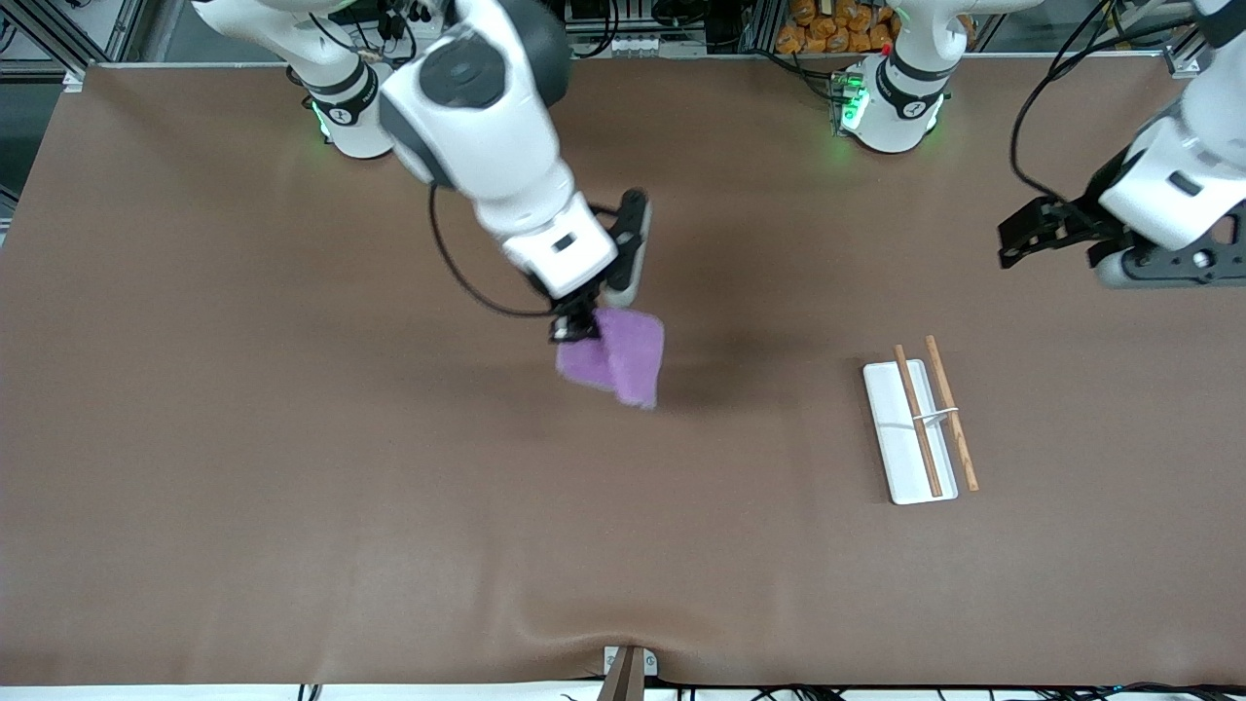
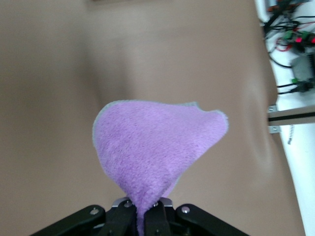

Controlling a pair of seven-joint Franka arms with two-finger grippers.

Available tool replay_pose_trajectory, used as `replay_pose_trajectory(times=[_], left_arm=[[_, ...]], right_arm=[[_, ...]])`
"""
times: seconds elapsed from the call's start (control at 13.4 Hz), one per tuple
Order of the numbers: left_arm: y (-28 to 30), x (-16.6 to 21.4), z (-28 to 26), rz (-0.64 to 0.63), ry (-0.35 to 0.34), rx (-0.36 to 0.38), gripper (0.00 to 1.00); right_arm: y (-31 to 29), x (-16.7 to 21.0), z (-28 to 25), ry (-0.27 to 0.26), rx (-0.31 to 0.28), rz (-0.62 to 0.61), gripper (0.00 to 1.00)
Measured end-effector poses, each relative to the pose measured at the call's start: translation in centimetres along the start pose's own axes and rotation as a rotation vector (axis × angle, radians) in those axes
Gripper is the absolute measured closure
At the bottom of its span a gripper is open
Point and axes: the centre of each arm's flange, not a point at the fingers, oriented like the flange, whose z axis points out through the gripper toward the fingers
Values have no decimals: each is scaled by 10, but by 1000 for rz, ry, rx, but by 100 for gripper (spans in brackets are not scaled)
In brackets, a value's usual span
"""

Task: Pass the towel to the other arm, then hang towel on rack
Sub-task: 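Lift the towel with the right gripper while the left gripper approaches, then bring the left gripper to the hanging towel below the right gripper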

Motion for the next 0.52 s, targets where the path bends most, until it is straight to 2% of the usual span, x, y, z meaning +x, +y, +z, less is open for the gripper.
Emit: replay_pose_trajectory(times=[0.15,0.3,0.52], left_arm=[[20,9,15,-18,-1,-8,0],[37,21,38,-30,-10,-45,0],[51,50,82,-66,-42,-180,0]], right_arm=[[-1,4,-16,-4,-4,-5,98],[-1,10,-27,18,-19,18,98],[-25,46,-32,116,-77,66,98]])
